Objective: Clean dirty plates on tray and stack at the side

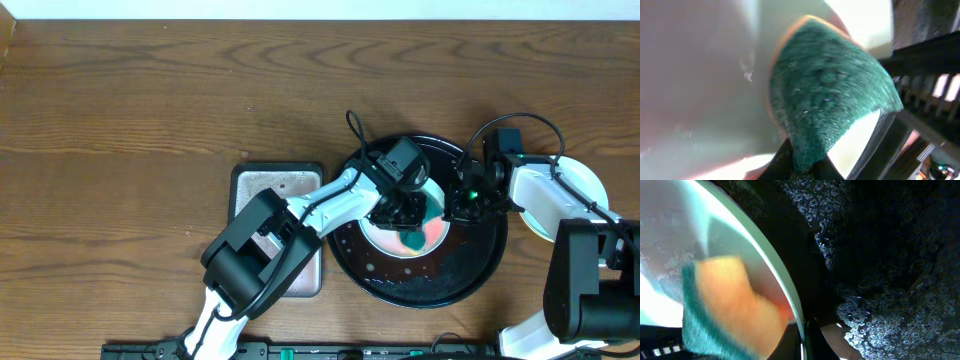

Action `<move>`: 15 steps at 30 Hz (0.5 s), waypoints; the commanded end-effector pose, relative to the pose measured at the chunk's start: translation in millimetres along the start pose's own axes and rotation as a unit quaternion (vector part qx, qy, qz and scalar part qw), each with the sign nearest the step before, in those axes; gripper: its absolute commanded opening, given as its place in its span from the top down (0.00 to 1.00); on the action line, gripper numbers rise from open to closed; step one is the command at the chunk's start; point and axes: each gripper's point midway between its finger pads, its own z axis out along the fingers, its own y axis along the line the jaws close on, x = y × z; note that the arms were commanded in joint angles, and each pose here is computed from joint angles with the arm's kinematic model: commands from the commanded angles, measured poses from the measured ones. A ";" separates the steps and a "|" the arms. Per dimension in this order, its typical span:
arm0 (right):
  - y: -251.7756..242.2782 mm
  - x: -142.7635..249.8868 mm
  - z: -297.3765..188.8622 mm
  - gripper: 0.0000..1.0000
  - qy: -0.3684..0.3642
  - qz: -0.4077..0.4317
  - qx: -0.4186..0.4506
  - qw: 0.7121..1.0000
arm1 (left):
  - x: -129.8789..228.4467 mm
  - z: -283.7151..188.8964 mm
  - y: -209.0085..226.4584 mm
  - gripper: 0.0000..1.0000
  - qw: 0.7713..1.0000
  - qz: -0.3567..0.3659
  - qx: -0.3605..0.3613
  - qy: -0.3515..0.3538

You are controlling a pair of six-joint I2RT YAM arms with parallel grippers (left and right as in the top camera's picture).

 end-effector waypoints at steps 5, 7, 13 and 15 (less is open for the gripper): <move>-24.1 -0.6 6.6 0.99 0.001 0.008 0.060 0.998 | 13.7 -17.1 111.8 0.93 0.961 -0.047 -0.269 -0.043; -24.1 -0.6 6.6 0.99 0.001 0.008 0.060 0.998 | 0.7 -34.4 124.9 0.93 0.947 -0.046 -0.308 -0.080; -24.1 -0.6 6.6 0.99 0.001 0.007 0.060 0.998 | -31.6 -78.5 164.4 0.93 0.896 -0.052 -0.408 -0.165; -24.1 -0.6 6.6 0.99 0.001 0.007 0.060 0.998 | -37.2 -90.1 169.8 0.93 0.883 -0.050 -0.429 -0.183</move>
